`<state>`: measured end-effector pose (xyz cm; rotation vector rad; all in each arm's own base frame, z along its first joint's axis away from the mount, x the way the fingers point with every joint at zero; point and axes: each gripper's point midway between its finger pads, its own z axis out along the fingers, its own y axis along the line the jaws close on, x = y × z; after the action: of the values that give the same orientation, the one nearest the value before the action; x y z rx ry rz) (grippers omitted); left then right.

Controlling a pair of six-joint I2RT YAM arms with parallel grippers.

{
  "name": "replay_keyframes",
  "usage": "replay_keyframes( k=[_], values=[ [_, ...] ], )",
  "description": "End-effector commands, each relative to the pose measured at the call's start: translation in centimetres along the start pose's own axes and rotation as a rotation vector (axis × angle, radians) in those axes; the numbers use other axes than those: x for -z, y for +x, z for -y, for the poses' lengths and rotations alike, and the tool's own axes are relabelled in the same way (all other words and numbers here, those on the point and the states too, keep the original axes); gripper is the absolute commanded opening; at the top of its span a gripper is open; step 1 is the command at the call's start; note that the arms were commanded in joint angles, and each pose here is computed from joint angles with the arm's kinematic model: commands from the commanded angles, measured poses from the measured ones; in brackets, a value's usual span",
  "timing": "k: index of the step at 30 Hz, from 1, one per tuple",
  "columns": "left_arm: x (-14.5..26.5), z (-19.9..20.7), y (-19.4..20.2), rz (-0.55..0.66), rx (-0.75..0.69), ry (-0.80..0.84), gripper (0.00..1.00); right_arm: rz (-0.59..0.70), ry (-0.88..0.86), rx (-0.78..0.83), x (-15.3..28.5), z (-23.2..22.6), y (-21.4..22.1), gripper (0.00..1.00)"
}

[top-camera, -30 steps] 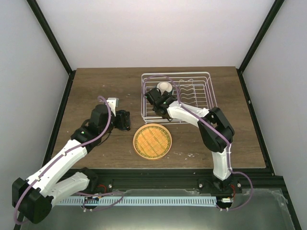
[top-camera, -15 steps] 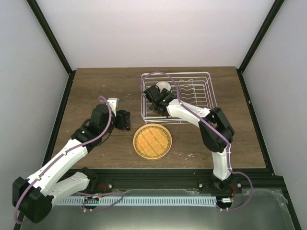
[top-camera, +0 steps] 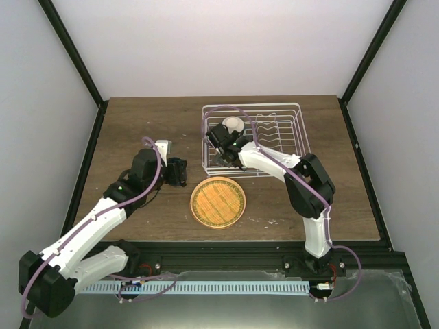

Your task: Load the mixed dishes into the dish rack

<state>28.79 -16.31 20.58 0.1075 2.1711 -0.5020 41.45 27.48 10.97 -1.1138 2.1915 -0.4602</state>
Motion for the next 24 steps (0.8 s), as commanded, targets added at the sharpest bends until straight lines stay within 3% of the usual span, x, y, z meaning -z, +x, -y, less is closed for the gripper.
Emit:
replay_keyframes(
  k=[1, 24],
  values=[
    [0.1, 0.4, -0.7, 0.015, -0.004, 0.018, 0.62, 0.036, -0.065, -0.01, 1.9, -0.6, -0.6, 1.0],
    [-0.6, 0.9, 0.3, -0.029, -0.01, 0.05, 0.62, 0.178, -0.375, 0.029, 6.2, -3.2, -4.5, 1.0]
  ],
)
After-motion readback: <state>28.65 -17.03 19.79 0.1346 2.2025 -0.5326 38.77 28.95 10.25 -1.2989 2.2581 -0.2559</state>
